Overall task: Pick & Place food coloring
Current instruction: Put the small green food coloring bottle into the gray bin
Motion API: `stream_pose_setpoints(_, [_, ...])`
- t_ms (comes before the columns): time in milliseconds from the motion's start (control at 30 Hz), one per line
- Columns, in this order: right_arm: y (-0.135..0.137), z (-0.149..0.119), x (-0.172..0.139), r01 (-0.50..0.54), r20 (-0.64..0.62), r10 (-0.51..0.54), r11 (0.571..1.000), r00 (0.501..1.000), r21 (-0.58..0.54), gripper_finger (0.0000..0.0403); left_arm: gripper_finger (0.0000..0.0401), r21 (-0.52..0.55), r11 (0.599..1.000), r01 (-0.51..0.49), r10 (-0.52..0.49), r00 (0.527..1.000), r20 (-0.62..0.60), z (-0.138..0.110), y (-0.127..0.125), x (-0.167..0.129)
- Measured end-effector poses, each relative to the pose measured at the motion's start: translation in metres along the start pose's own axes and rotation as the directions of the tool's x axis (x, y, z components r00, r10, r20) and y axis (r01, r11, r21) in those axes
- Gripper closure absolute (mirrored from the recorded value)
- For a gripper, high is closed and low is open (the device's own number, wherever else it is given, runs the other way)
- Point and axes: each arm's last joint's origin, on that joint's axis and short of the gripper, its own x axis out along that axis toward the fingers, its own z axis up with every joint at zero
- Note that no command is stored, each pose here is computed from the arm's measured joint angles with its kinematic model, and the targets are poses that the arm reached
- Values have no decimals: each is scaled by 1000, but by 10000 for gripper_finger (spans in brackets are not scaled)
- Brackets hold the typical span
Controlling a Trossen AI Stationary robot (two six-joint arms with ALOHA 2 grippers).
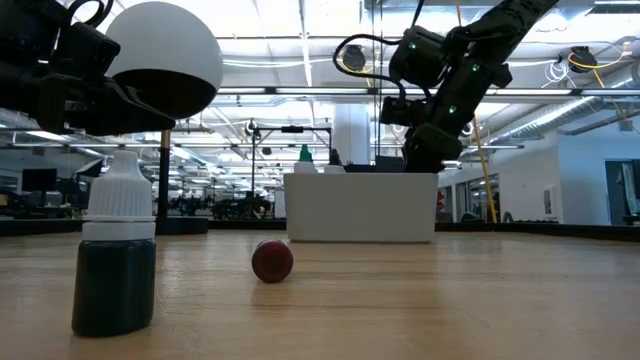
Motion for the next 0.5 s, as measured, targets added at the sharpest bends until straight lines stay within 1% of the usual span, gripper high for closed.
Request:
stream_pose_setpoints(133, [-2,6,-14,6,49,-6,1000,999,-15,297,364,-2,1000,0,0,1000,0,0,0,0])
stream_pose_setpoints(267, [1,15,-41,4,158,1,999,987,-32,298,364,-5,1000,-1,1,1000,0,0,0,0])
stream_pose_setpoints(367, [7,17,-63,-46,234,68,994,970,-100,302,364,-12,1000,-1,1,1000,3,0,0,0])
stream_pose_setpoints(500, [15,7,-91,-107,324,151,983,934,-150,335,364,-40,999,-2,2,1000,6,1,0,0])
